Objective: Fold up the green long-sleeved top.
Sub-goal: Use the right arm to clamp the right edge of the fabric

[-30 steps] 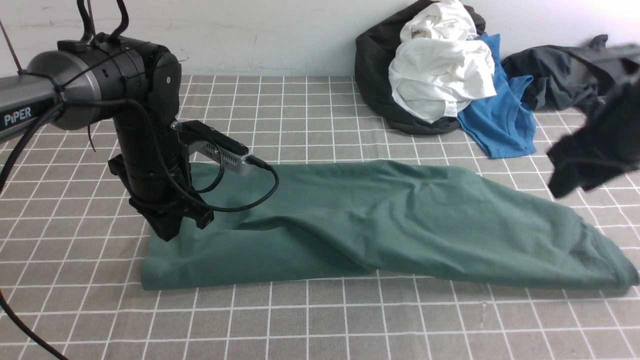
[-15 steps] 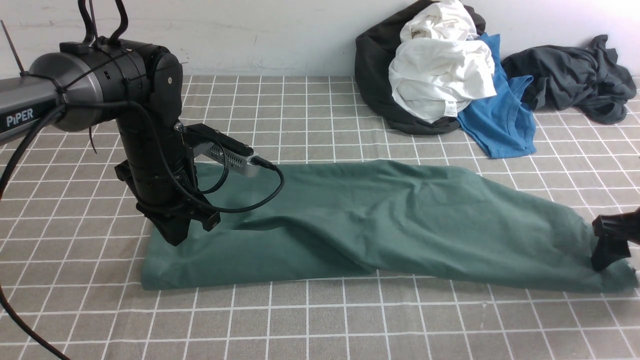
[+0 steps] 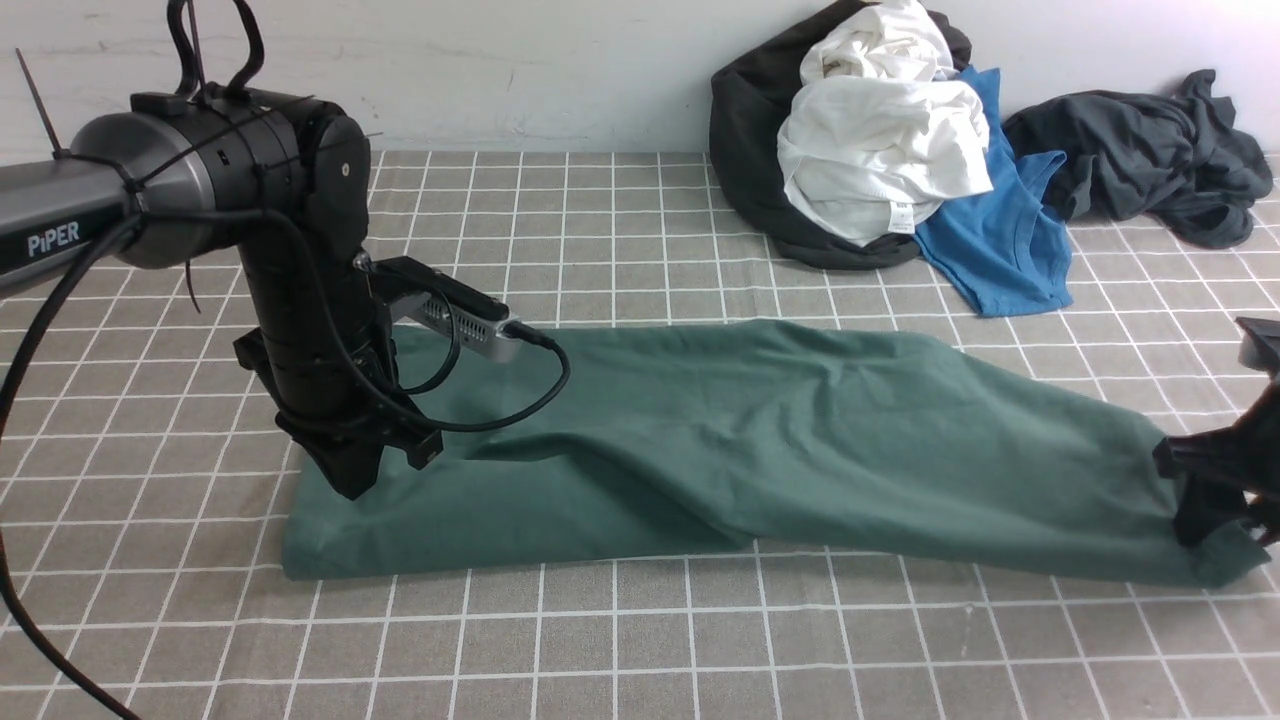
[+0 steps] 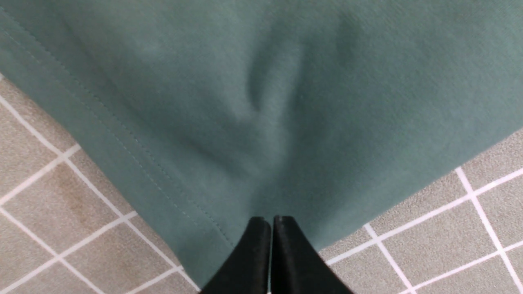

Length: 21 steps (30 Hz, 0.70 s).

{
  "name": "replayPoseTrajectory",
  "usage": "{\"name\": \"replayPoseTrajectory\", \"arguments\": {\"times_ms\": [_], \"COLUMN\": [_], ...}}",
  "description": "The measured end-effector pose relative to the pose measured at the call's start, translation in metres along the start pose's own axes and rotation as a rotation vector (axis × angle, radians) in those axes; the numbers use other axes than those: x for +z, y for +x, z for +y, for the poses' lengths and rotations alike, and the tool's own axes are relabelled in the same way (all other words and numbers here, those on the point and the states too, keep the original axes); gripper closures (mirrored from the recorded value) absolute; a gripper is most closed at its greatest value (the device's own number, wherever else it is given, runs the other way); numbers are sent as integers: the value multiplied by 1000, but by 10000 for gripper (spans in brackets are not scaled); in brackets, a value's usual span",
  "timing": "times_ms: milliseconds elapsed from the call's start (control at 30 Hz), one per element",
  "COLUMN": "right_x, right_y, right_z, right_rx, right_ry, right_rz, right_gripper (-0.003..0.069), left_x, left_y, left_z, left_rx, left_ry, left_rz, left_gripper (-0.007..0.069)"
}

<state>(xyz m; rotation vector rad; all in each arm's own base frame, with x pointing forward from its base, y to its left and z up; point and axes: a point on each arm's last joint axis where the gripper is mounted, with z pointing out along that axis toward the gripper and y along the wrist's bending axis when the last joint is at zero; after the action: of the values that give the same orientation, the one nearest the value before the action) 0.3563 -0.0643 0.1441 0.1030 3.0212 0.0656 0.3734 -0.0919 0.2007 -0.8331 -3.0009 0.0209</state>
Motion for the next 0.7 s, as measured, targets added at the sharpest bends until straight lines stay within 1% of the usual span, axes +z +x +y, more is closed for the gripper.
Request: {"name": "replayPoseTrajectory", "arguments": {"times_ms": [33, 67, 100, 133, 233, 267, 300, 400, 567, 700], "right_x": [0, 0, -3, -6, -20, -21, -30, -41, -42, -44], "right_y": [0, 0, 0, 1, 3, 3, 4, 6, 6, 3], "right_z": [1, 0, 0, -1, -12, -14, -23, -35, -37, -37], "right_rx": [-3, -3, -9, -16, -15, -9, 6, 33, 42, 43], "right_ry": [0, 1, 8, 21, 75, 79, 105, 131, 124, 120], "right_rz": [1, 1, -5, -9, -36, -39, -62, -98, -113, -125], "right_gripper": [490, 503, 582, 599, 601, 601, 601, 601, 601, 601], "left_x": [2, 2, 4, 5, 11, 13, 18, 30, 45, 46], "left_y": [0, 0, -1, -1, 0, 0, 1, 1, -3, -3], "left_z": [0, 0, 0, 0, 0, 0, 0, 0, 1, 1], "left_rx": [5, 5, 13, 19, 25, 26, 29, 30, 31, 31], "left_ry": [1, 2, 3, 5, 13, 14, 20, 30, 36, 33], "left_rz": [5, 6, 10, 12, 30, 34, 50, 81, 99, 93], "left_gripper": [633, 633, 633, 633, 633, 633, 633, 633, 633, 633]}}
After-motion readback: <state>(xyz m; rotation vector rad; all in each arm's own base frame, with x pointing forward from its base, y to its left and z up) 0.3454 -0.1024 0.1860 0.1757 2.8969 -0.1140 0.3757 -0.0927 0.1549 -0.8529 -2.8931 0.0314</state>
